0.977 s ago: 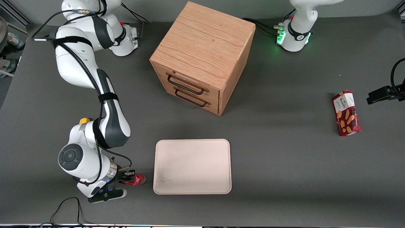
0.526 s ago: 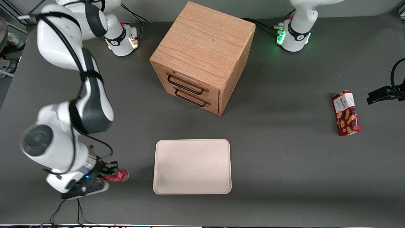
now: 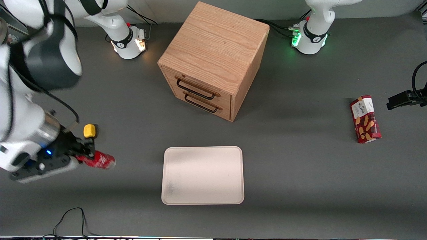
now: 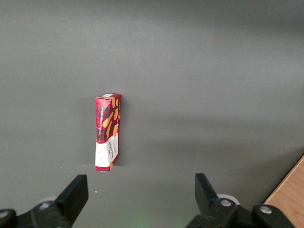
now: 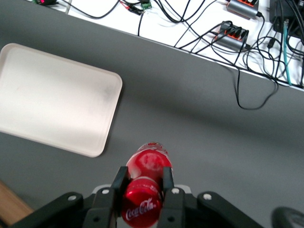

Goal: Place coke bottle on tray
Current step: 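Lift the bottle upright with the right gripper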

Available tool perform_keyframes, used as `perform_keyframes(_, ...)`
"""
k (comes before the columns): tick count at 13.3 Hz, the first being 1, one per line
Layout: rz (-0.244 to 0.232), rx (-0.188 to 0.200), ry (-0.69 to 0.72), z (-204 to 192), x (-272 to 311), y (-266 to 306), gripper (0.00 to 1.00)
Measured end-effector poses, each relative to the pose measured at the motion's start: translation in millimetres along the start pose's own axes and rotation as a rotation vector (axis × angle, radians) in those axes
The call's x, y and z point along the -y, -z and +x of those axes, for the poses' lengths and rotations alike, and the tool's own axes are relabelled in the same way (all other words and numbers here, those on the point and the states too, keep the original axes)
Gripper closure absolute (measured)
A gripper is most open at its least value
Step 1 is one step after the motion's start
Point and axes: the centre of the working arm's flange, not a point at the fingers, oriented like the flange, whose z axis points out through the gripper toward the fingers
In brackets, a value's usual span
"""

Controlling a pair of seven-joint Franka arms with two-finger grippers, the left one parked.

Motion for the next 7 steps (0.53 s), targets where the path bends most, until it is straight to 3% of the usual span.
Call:
perform_keyframes(3, 0.020, -0.009, 0.027, -10, 14, 27, 0.67)
perform_keyframes(7, 0.061, -0.021, 0.044, -8, 80, 29, 0.67)
